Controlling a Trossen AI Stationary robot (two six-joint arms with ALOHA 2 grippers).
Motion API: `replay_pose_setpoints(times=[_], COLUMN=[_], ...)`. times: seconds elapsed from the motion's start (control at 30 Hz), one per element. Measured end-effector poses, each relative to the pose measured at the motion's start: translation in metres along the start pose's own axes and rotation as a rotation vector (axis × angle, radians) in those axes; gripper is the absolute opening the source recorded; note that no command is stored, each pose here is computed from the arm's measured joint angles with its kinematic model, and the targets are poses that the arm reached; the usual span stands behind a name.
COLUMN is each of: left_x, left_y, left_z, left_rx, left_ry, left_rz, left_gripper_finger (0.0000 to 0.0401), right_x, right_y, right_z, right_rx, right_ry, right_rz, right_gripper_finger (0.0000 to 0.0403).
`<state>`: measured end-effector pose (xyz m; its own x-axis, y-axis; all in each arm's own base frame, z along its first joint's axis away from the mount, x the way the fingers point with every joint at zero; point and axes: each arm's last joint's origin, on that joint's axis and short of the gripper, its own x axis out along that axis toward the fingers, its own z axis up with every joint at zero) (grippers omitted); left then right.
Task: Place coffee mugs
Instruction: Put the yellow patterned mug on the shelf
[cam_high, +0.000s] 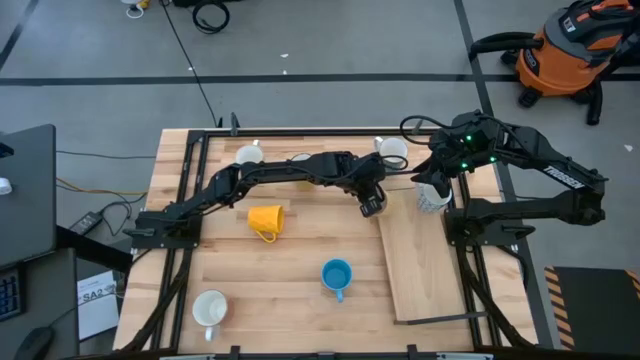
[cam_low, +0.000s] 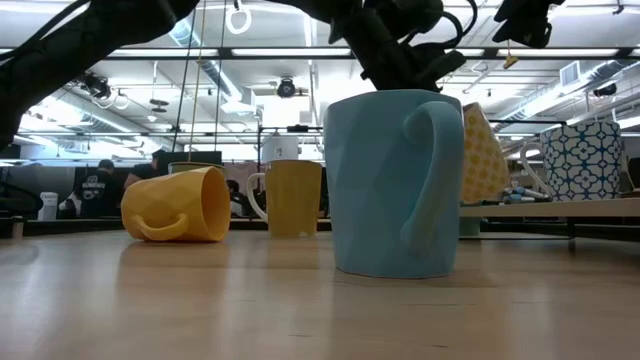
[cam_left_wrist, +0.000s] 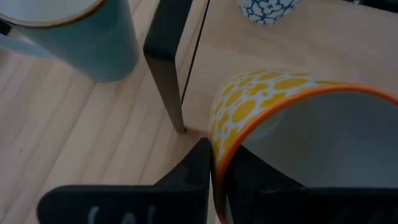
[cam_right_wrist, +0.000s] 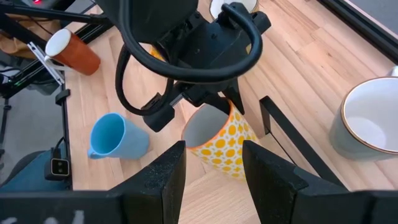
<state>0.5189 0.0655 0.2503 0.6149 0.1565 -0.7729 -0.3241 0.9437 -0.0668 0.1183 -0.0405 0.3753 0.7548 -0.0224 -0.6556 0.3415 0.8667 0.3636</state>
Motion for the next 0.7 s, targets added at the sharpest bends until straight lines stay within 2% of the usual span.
replay_pose_setpoints(times=[0.53,0.7], left_x=[-0.0001,-0.0002], left_y=[-0.0003,-0.0008], left_z=[0.0035,0.0047], left_rx=[0.012,0.013], left_ry=[-0.037,-0.050], left_rz=[0.001,-0.002], left_gripper_finger=[0.0046,0.0066], right_x=[0.0000,0.0000], right_y=[0.0000,0.0000], right_z=[0.0000,0.0000], right_rx=[0.000,0.000], right_ry=[0.000,0.000], right_rz=[0.000,0.000], right_gripper_finger=[0.0164,0.0164])
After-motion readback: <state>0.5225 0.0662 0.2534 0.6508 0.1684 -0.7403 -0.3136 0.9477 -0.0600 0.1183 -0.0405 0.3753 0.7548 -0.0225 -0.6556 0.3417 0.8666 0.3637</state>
